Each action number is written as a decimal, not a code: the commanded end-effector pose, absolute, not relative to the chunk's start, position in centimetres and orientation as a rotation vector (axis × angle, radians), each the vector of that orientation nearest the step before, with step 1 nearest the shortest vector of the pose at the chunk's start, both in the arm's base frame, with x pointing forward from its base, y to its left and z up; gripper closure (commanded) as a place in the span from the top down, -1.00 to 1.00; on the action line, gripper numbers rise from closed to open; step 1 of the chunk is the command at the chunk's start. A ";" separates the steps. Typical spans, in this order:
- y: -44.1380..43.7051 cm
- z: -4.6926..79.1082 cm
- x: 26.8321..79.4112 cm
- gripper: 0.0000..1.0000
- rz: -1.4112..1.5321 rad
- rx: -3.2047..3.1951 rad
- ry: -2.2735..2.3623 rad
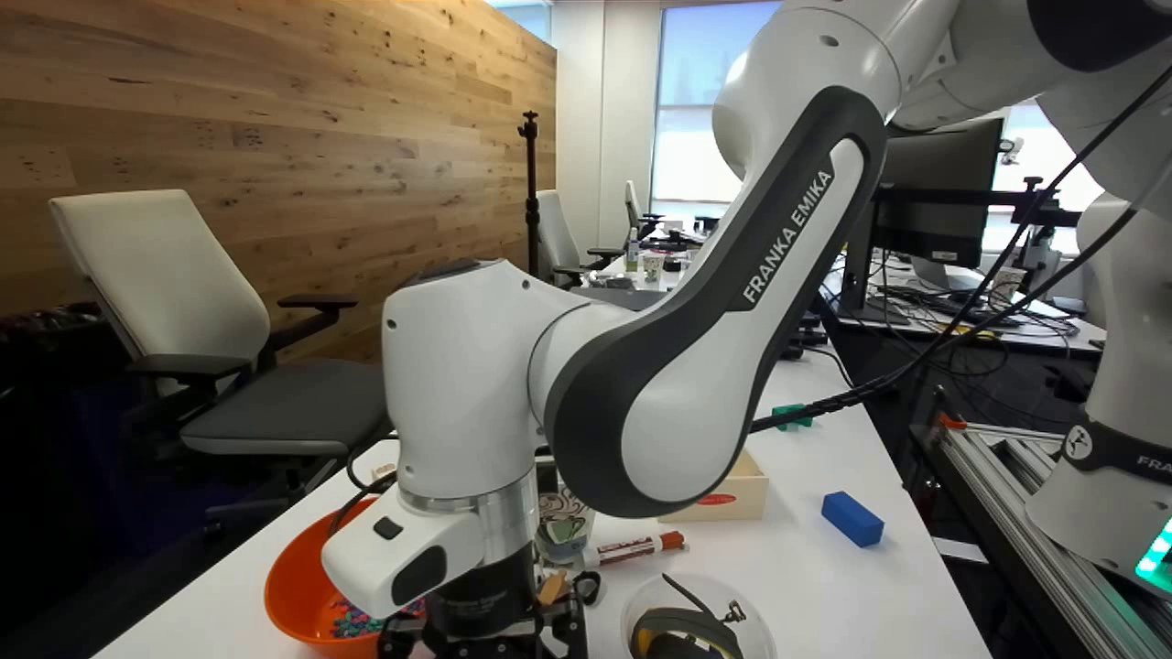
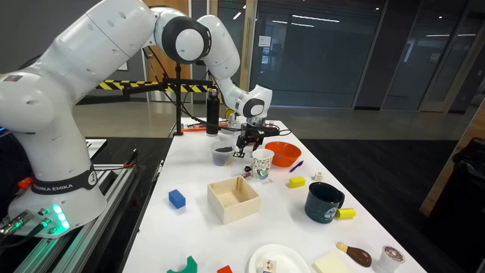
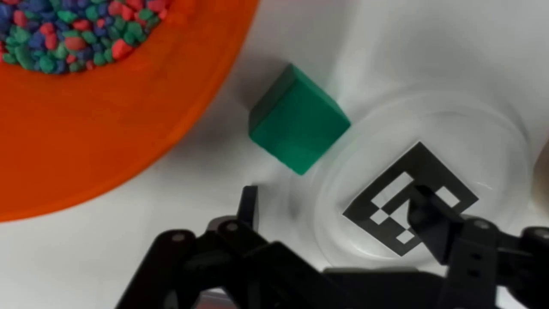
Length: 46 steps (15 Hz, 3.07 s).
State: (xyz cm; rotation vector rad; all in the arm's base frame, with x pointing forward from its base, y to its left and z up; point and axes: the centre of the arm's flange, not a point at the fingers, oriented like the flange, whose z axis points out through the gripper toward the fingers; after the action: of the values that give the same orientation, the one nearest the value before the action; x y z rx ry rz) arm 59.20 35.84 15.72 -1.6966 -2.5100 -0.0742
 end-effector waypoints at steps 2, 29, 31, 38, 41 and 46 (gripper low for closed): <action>35.9 15.5 58.8 0.00 -0.078 -1.674 -2.568; 37.6 30.2 58.7 -0.97 -0.027 -1.757 -2.689; 37.4 31.4 57.7 -0.97 -0.022 -1.781 -2.689; 36.3 32.9 53.4 -0.97 -0.154 -1.917 -2.535; 34.7 32.5 52.2 -0.97 -0.166 -1.964 -2.476; 30.4 31.8 50.7 -0.97 -0.164 -2.005 -2.391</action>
State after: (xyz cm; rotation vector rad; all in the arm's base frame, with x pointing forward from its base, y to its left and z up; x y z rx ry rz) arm 53.54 33.88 31.16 -1.9773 -2.4523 -0.1394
